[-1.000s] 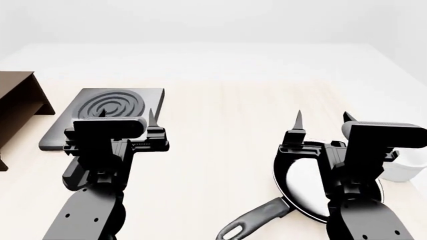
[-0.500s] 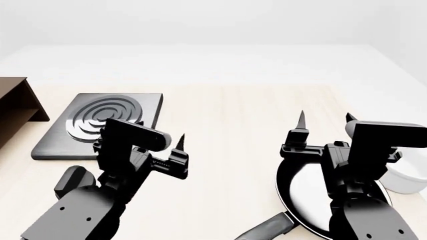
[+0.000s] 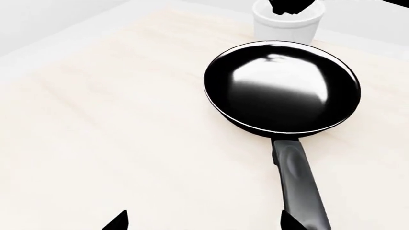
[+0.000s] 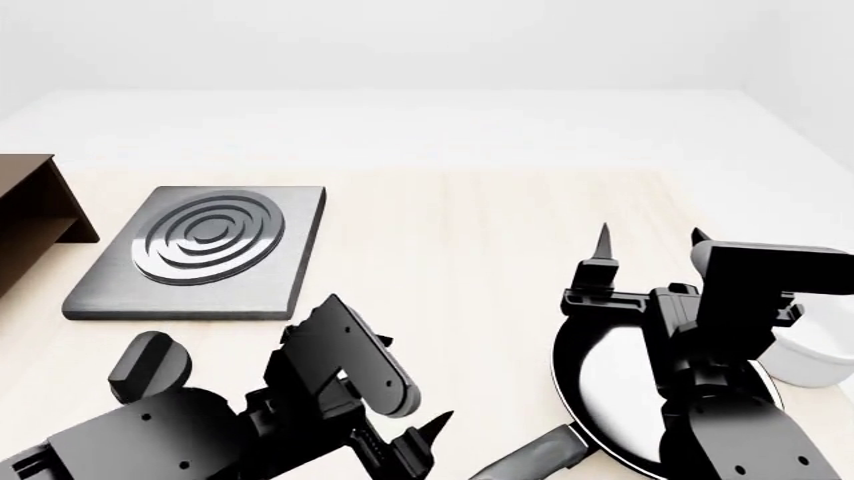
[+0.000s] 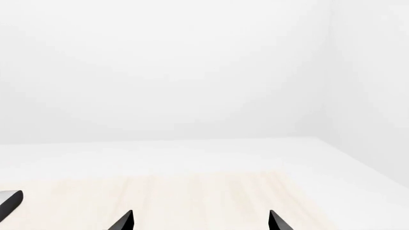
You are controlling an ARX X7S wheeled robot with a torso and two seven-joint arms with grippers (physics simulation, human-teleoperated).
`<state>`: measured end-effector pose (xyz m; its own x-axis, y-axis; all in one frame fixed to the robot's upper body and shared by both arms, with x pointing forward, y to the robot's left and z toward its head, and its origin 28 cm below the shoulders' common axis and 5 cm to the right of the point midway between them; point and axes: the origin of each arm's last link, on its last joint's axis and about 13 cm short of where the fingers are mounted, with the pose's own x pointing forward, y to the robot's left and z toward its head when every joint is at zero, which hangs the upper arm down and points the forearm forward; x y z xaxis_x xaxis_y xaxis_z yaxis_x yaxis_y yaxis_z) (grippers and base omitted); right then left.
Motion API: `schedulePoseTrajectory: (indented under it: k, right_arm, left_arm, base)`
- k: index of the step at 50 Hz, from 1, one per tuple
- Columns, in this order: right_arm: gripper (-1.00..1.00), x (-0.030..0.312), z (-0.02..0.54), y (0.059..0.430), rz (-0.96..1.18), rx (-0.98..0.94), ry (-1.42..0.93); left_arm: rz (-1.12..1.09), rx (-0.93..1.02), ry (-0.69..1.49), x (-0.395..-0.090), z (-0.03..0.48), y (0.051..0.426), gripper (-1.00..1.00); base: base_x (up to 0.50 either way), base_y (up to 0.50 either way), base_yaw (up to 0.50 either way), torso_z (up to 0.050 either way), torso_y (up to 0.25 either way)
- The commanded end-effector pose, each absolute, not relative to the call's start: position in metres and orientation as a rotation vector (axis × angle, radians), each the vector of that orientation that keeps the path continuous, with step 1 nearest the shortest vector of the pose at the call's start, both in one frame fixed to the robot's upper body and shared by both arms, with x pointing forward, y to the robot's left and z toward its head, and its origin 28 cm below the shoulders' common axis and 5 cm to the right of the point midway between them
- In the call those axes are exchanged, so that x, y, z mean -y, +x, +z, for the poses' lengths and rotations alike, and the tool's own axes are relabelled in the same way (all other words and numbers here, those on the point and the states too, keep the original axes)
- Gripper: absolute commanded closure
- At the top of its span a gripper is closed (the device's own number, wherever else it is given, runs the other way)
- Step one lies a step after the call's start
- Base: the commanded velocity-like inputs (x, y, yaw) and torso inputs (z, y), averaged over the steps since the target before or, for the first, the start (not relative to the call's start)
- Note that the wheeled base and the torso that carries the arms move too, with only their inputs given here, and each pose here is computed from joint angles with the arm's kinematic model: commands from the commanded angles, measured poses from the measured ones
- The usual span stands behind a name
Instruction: Put the frying pan on top of the cabinet.
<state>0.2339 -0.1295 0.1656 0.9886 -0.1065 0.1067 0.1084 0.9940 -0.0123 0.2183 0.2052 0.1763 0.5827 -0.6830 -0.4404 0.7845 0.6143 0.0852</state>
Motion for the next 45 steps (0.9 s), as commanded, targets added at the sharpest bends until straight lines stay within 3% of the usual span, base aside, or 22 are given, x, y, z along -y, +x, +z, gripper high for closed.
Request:
schedulePoseTrajectory:
  k: [1,23,45]
  right_arm:
    - [-1.00,0.128,0.164,0.235,-0.104,0.098,-0.023]
    - [-1.00,0.127,0.163,0.236,-0.104,0.091,-0.034]
    - [-1.00,0.127,0.164,0.236,-0.100,0.093,-0.032]
  left_arm:
    - [-0.982,-0.483,0.270,-0.188,0.180,0.217,-1.00]
    - [-1.016,-0.640,0.250,-0.157,0.157,0.196,-1.00]
    - [-0.981,-0.699,0.337,-0.133,0.129,0.221,-1.00]
  base:
    - [0.00,0.00,0.00,0.000,0.000]
    - [0.00,0.00,0.00,0.000,0.000]
    - [0.00,0.00,0.00,0.000,0.000]
